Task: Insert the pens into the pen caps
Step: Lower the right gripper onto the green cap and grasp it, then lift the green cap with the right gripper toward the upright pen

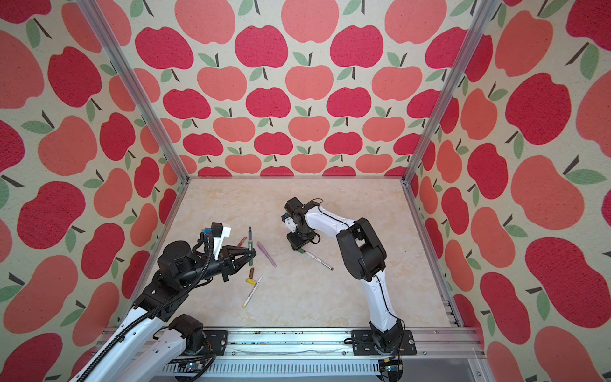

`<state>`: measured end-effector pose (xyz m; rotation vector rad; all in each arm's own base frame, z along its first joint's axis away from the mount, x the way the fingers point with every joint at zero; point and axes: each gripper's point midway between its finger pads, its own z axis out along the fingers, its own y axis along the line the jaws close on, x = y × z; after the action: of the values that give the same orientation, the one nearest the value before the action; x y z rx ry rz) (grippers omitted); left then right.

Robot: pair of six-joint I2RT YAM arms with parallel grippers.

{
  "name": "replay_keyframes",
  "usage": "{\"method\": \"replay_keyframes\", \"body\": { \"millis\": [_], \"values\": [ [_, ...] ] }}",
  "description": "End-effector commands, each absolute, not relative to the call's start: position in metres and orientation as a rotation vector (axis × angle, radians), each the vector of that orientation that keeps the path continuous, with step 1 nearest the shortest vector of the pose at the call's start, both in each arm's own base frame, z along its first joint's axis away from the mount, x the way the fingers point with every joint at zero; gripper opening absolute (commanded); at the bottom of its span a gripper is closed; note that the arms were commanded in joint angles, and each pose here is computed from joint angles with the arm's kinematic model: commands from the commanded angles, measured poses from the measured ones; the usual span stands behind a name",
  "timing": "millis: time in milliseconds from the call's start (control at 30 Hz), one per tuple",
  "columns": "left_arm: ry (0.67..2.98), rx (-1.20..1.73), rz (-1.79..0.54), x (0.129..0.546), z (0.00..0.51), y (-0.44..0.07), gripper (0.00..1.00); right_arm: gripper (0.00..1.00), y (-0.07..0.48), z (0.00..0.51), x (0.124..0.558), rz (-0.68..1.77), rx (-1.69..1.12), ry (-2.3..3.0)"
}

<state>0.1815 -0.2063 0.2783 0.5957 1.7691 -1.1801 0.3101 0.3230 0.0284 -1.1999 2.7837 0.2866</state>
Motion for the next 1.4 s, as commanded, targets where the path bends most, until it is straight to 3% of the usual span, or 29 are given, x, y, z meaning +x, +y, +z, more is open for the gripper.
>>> {"method": "replay_keyframes", "body": {
  "millis": [0,400,800,1367],
  "values": [
    [1.737,0.608,-1.198,0.181,0.283,-0.208,0.0,0.46,0.324,0.019,0.299,0.266,-1.26,2.811],
    [1.724,0.61,-1.192,0.187,0.289,-0.209,0.0,0.28,0.327,0.007,0.286,0.251,-1.286,2.844],
    [1.729,0.604,-1.196,0.188,0.286,-0.21,0.0,0.17,0.334,0.006,0.277,0.361,-1.224,2.862],
    [1.76,0.581,-1.194,0.193,0.281,-0.211,0.0,0.09,0.347,0.088,0.303,0.67,-0.923,2.695]
  ]
}}
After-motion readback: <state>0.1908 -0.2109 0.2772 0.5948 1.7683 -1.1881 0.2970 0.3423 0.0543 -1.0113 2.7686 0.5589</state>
